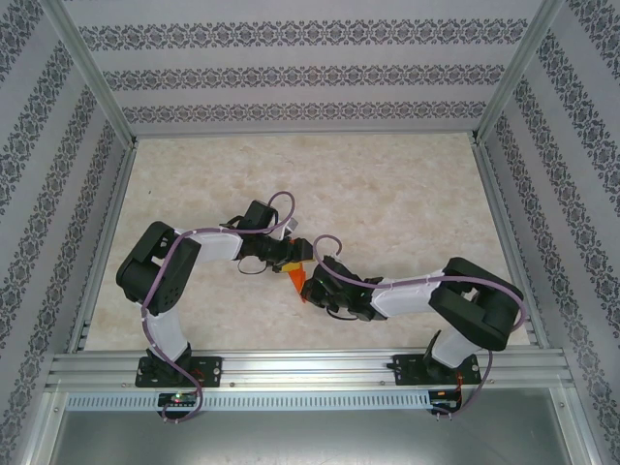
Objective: Fold a paper plane with a square sheet of paper (pick it up from the middle)
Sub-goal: Fold the wing for the fifth time at the center of the table.
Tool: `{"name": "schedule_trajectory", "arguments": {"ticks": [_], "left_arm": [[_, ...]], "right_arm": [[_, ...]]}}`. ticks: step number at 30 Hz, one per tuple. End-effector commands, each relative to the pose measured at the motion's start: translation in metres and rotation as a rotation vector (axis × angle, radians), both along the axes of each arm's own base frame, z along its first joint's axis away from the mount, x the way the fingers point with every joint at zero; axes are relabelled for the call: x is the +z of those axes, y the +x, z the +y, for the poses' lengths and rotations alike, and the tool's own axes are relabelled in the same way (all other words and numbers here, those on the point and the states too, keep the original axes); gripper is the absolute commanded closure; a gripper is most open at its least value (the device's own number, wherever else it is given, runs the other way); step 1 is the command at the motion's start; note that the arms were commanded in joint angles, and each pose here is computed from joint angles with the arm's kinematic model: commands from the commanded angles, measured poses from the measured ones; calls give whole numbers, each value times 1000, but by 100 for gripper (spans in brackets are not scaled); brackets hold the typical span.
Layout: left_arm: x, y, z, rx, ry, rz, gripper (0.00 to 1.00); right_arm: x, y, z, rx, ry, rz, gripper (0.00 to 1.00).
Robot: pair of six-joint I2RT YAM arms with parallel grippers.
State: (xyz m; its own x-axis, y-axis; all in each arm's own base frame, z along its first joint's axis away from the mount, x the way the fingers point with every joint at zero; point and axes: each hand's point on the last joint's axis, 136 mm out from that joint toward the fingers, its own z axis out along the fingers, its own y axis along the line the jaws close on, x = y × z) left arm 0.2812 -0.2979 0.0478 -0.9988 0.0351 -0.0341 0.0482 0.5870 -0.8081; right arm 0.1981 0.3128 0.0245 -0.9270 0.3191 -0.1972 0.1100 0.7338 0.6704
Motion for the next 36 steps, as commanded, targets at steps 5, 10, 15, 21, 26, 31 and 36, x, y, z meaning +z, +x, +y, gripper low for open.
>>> {"name": "schedule_trajectory", "arguments": {"ticks": [5, 10, 15, 21, 26, 31, 36], "left_arm": [[-26, -4, 9, 25, 96, 50, 26], [-29, -5, 10, 27, 103, 58, 26], [-29, -5, 10, 24, 103, 58, 26], [-30, -5, 10, 20, 109, 58, 26], [-30, -5, 11, 21, 110, 59, 26], [-31, -4, 11, 23, 116, 61, 26], [-33, -5, 11, 25, 121, 66, 27]], "right_arm": [[20, 2, 19, 71, 8, -51, 95], [8, -4, 27, 97, -12, -14, 95], [-20, -9, -4, 33, -119, 34, 95], [-42, -23, -24, -8, -122, 93, 95], [-62, -37, -28, -18, -127, 178, 95], [-69, -46, -36, -70, -105, 243, 96], [-54, -45, -35, -41, -99, 211, 95]]}}
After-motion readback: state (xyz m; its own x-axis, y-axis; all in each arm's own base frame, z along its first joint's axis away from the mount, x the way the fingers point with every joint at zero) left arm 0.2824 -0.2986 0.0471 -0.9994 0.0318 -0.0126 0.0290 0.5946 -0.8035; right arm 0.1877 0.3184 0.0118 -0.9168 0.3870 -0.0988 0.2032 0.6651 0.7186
